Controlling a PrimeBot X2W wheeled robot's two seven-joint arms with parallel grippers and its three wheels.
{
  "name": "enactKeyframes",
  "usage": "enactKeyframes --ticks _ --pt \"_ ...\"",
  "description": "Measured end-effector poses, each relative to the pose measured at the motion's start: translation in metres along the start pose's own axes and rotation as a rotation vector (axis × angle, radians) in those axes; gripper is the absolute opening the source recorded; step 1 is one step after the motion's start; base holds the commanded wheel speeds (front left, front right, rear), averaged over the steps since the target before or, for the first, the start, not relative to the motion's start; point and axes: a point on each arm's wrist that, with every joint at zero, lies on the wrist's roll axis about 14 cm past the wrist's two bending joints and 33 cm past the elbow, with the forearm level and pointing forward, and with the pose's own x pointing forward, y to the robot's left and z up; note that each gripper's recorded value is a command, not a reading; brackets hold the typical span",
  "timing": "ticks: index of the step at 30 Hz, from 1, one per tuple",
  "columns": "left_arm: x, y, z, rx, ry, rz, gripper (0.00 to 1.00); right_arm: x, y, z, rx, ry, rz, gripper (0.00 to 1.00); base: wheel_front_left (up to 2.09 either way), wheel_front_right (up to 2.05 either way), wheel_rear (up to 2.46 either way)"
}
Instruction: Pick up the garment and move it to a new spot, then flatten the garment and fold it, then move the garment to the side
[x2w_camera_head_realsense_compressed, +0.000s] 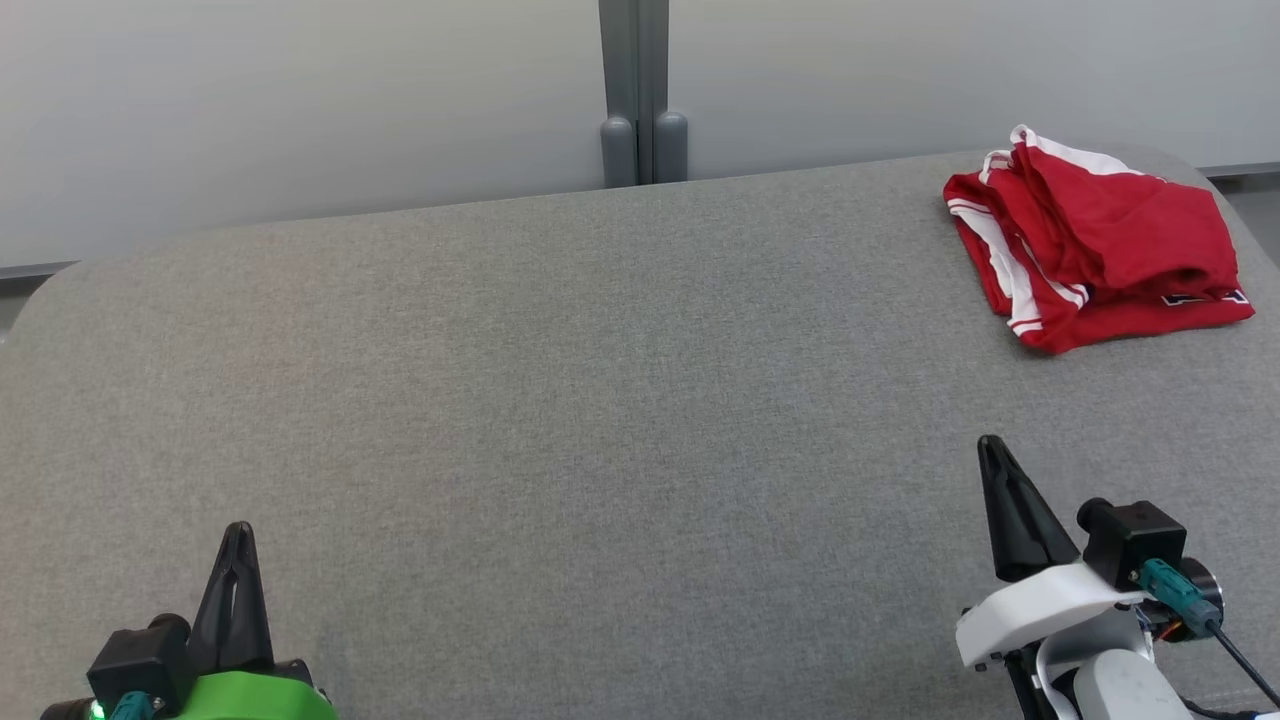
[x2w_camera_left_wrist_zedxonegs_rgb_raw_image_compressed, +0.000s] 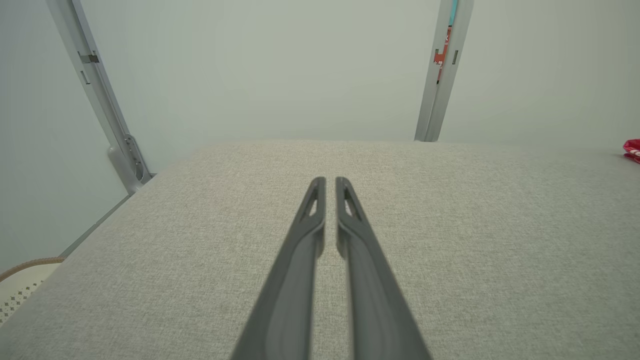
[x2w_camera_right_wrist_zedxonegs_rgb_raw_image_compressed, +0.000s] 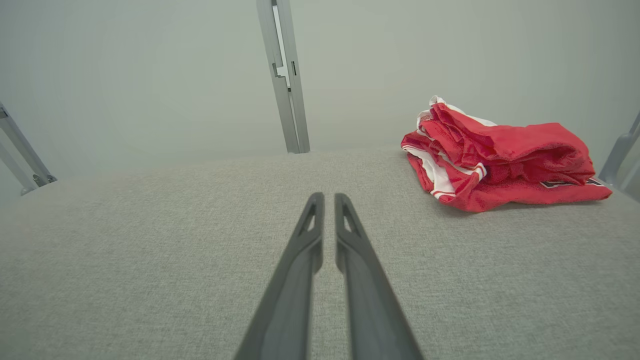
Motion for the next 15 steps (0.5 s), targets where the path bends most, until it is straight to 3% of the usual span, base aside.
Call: enactKeyframes --ticks 15 --pt "-0.002 0.008 -0.01 -0.269 0.047 0.067 0.0 -0.002 -0.013 -0.008 0.264 0.039 -0.083 0.0 0.0 0.0 0.0"
